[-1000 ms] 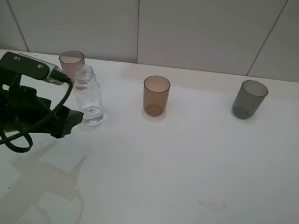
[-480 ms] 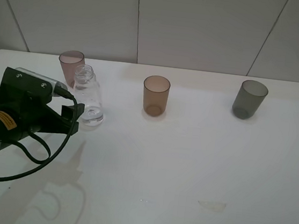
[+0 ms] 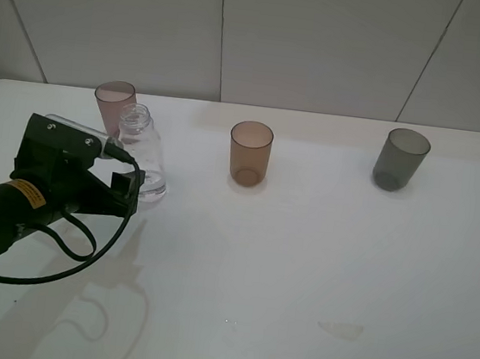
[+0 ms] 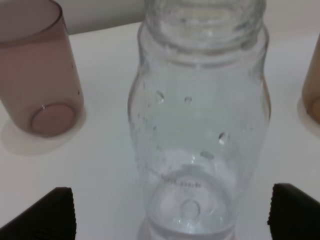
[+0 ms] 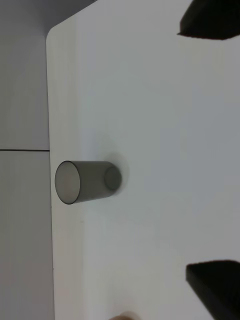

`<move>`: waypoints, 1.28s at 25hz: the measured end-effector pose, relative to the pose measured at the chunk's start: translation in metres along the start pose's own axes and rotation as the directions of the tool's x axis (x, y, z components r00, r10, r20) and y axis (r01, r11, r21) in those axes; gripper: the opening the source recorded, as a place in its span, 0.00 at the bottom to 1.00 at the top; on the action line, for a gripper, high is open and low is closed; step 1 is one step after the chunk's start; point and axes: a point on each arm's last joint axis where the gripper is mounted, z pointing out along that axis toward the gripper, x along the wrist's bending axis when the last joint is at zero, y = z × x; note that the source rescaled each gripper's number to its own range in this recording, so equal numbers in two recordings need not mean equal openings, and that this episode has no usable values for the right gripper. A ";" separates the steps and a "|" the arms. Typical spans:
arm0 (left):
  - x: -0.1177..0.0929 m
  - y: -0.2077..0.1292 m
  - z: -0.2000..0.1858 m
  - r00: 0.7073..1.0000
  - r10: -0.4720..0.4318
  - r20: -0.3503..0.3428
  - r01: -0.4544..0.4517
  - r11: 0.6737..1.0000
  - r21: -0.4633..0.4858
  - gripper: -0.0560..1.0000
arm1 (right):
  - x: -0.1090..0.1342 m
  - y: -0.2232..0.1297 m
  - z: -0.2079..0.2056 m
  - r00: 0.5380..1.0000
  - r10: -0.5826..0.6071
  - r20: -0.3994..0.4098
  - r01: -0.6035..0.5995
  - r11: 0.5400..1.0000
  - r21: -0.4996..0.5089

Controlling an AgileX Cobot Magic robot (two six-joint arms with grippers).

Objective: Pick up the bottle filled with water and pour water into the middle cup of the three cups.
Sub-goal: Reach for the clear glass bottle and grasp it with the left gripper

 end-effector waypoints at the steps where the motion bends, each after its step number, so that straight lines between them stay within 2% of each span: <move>1: -0.001 0.002 0.002 1.000 -0.003 0.001 0.003 1.000 -0.011 0.97 | 0.000 0.000 0.000 1.000 0.000 0.000 0.000 1.000 0.000; 7: -0.005 0.011 0.019 1.000 -0.016 -0.004 0.016 0.998 -0.061 0.97 | 0.000 0.000 0.000 1.000 0.000 0.000 0.000 1.000 0.000; 13: -0.008 -0.007 0.035 1.000 -0.002 -0.010 0.002 1.000 -0.007 0.97 | 0.000 0.000 0.000 1.000 0.000 0.000 0.000 1.000 0.000; 32: -0.017 -0.014 0.071 1.000 -0.019 -0.002 0.019 1.000 -0.025 0.97 | 0.000 0.000 0.000 1.000 0.000 0.000 0.000 1.000 0.000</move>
